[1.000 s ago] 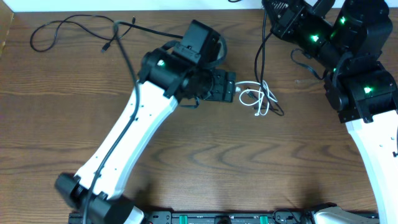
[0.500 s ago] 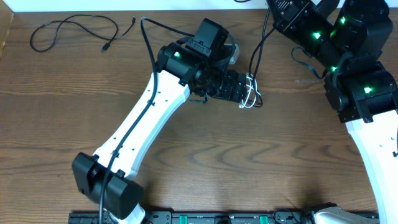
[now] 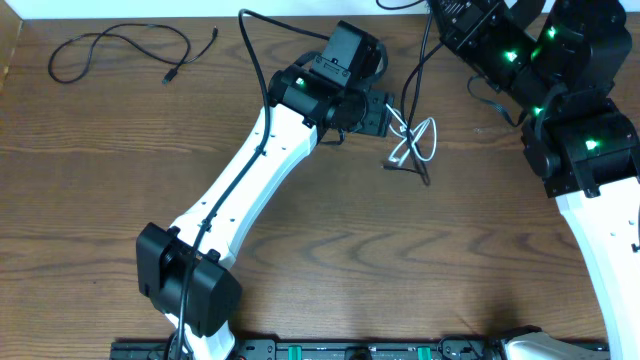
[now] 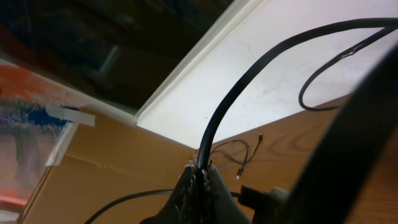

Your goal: Untangle cables

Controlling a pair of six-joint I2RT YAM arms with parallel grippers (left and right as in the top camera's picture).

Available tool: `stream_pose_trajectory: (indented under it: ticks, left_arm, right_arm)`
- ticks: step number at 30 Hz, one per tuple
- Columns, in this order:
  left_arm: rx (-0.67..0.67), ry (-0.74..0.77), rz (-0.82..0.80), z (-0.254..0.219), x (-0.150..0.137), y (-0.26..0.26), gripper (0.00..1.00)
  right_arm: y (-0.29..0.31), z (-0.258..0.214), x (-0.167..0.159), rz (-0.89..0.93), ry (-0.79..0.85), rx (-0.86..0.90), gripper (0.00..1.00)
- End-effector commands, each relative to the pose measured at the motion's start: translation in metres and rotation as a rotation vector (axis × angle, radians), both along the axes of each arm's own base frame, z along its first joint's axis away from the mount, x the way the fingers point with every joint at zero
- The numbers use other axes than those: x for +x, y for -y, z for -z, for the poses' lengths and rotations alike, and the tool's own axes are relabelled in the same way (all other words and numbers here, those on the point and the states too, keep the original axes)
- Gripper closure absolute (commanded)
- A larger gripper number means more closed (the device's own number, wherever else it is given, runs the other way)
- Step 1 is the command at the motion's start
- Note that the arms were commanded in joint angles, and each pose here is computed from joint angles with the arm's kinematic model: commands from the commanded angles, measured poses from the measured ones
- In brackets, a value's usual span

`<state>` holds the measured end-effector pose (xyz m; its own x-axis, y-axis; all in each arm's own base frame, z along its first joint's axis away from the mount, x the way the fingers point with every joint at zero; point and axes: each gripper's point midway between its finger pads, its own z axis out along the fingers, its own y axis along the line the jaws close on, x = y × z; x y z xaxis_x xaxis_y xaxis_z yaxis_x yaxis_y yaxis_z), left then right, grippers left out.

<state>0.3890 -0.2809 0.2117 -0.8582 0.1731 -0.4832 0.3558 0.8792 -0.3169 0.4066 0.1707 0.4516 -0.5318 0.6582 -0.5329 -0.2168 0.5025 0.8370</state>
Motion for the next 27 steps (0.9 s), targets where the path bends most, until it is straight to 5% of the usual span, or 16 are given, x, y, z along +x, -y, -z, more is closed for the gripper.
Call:
stream_pose_trajectory:
  ticks: [1, 27]
  left_arm:
    - [-0.003, 0.003, -0.041, 0.002, 0.005, -0.001, 0.34]
    - [-0.322, -0.092, 0.198, -0.029, -0.024, 0.056, 0.34]
  right_arm:
    - [-0.002, -0.002, -0.002, -0.019, -0.005, 0.021, 0.99]
    - [-0.001, -0.004, -0.003, -0.031, -0.052, 0.099, 0.99]
